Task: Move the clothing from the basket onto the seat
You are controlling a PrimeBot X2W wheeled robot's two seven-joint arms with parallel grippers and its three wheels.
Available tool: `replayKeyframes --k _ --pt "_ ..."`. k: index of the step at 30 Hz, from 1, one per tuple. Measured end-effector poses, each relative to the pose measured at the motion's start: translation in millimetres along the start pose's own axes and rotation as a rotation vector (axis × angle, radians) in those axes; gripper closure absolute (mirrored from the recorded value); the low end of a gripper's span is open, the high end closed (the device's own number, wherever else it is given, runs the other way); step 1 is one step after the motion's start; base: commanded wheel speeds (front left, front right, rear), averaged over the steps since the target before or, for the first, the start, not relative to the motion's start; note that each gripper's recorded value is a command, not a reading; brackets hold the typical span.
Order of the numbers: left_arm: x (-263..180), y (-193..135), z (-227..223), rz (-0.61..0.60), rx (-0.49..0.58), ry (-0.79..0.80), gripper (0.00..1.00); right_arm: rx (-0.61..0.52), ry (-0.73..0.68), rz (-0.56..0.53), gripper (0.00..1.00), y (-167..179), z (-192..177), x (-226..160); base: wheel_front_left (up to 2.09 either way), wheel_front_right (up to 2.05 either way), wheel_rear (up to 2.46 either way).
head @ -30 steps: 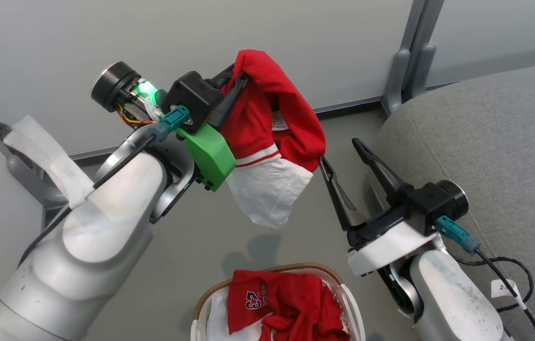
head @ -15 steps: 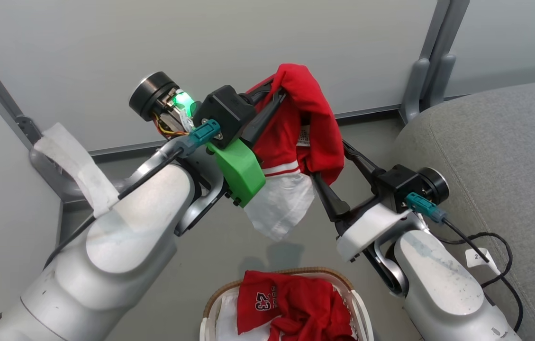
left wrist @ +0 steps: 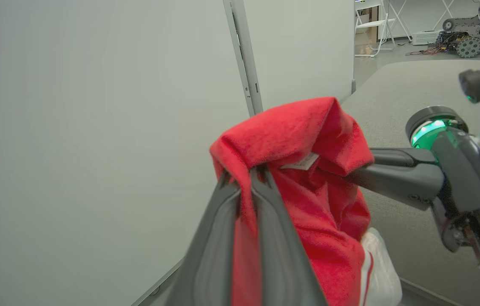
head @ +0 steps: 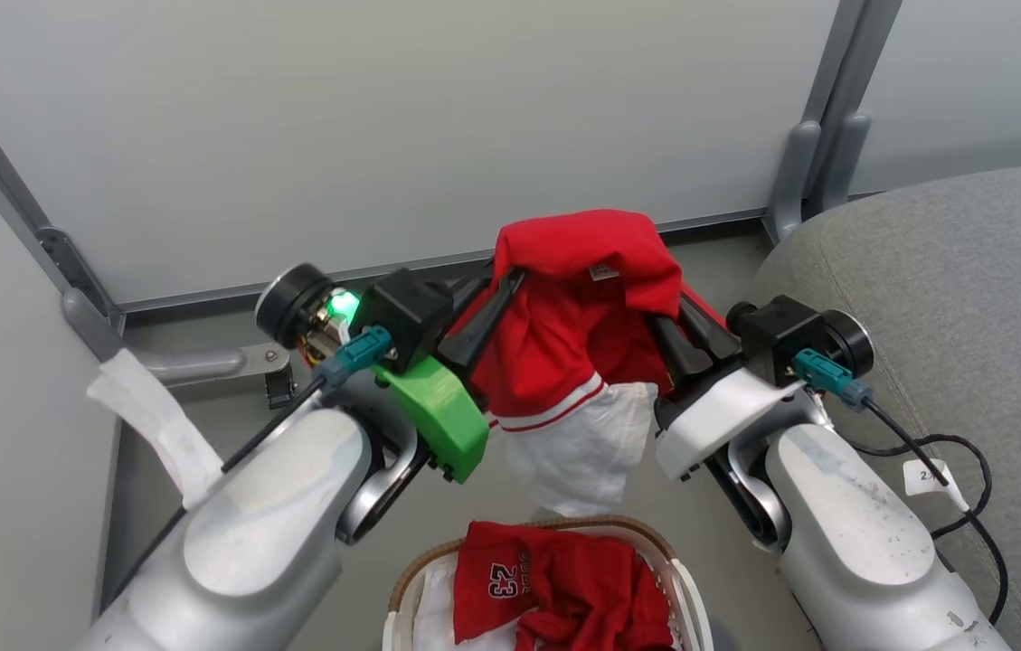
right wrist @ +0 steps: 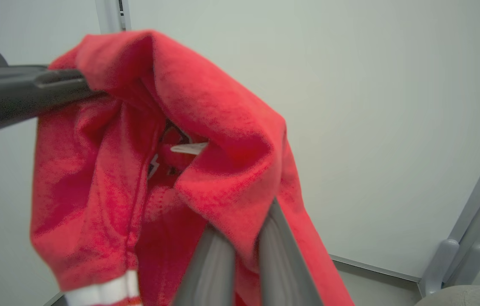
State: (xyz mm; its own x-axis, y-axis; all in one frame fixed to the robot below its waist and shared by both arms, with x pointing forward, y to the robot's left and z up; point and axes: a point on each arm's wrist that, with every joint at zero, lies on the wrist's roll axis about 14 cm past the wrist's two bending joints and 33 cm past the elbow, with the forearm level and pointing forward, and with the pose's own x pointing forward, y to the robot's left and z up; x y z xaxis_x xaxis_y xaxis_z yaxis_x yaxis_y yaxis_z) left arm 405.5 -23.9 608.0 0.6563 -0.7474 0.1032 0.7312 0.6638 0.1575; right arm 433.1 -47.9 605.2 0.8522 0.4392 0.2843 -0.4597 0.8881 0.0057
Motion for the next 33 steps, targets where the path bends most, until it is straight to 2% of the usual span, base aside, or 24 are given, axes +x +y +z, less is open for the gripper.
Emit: replayKeyframes --k 1,2,3,7,17,24,33 --pt "-2.0 0.0 -4.2 0.011 -0.017 -0.002 0.58 0.0 -0.002 -0.008 1.0 -2.5 0.6 -0.5 0.0 0.0 0.0" --pt "-4.7 -1.5 -9.6 0.021 -0.041 -0.005 0.24 -0.002 -0.003 -0.015 1.0 -4.9 1.2 -1.1 0.0 0.0 0.0" --pt "-7.5 -3.4 -16.1 0.029 -0.067 -0.003 0.0 -0.006 -0.004 -0.021 1.0 -6.8 1.5 -1.7 0.0 0.0 0.0" --pt "-18.5 -12.1 -39.7 0.062 -0.171 0.003 0.0 -0.018 -0.012 -0.048 1.0 -15.8 4.8 -3.1 0.0 0.0 0.0" --pt "-45.2 -23.2 -86.6 0.138 -0.277 0.079 0.0 -0.028 -0.02 -0.107 1.0 -34.0 7.7 -9.6 0.0 0.0 0.0" --pt "-58.9 -28.4 -100.1 0.203 -0.336 0.088 0.0 -0.022 -0.013 -0.146 1.0 -44.7 3.3 -15.5 0.0 0.0 0.0" --pt "-61.3 -31.8 -103.7 0.219 -0.332 0.085 0.0 -0.023 0.004 -0.172 1.0 -51.7 -3.0 -22.3 0.0 0.0 0.0"
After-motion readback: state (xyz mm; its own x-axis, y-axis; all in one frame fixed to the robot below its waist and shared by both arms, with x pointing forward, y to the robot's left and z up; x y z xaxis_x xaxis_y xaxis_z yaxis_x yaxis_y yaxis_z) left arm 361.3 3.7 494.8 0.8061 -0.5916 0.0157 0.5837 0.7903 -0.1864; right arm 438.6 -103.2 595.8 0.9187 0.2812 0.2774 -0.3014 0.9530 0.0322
